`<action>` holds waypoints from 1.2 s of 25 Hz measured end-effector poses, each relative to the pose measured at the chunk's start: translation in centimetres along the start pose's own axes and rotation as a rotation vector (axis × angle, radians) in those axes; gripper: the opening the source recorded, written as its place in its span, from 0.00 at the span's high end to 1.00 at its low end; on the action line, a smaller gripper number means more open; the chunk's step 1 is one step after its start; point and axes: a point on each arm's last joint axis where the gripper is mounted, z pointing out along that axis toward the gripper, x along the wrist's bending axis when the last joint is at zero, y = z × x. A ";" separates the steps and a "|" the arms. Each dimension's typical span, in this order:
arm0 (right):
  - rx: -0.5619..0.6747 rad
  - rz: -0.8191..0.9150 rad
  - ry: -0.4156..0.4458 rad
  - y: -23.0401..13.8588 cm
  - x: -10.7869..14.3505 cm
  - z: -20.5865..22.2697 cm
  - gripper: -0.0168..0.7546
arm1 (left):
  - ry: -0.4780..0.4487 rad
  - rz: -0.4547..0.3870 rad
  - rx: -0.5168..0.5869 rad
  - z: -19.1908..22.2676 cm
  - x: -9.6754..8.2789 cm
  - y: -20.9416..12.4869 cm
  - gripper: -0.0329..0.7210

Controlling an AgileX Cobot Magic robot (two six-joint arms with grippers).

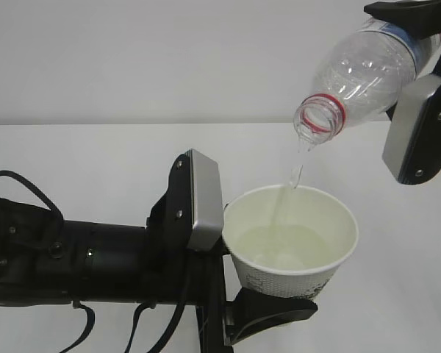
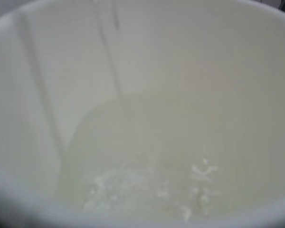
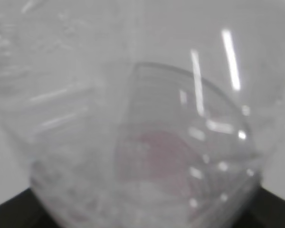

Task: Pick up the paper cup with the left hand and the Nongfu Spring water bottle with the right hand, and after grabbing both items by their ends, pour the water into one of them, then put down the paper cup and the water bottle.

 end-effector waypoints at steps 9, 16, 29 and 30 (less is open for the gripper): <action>0.000 -0.004 0.000 0.0 0.0 0.0 0.32 | 0.000 0.000 0.000 0.0 0.0 0.0 0.28; 0.000 -0.011 0.000 0.0 0.0 0.0 0.32 | 0.001 -0.001 -0.001 0.0 0.0 0.0 0.28; 0.000 -0.022 -0.001 0.0 0.0 0.0 0.32 | 0.008 -0.006 -0.003 0.0 0.1 0.0 0.28; 0.000 -0.022 -0.001 0.0 0.0 0.0 0.32 | 0.009 -0.007 -0.003 0.0 0.1 0.0 0.28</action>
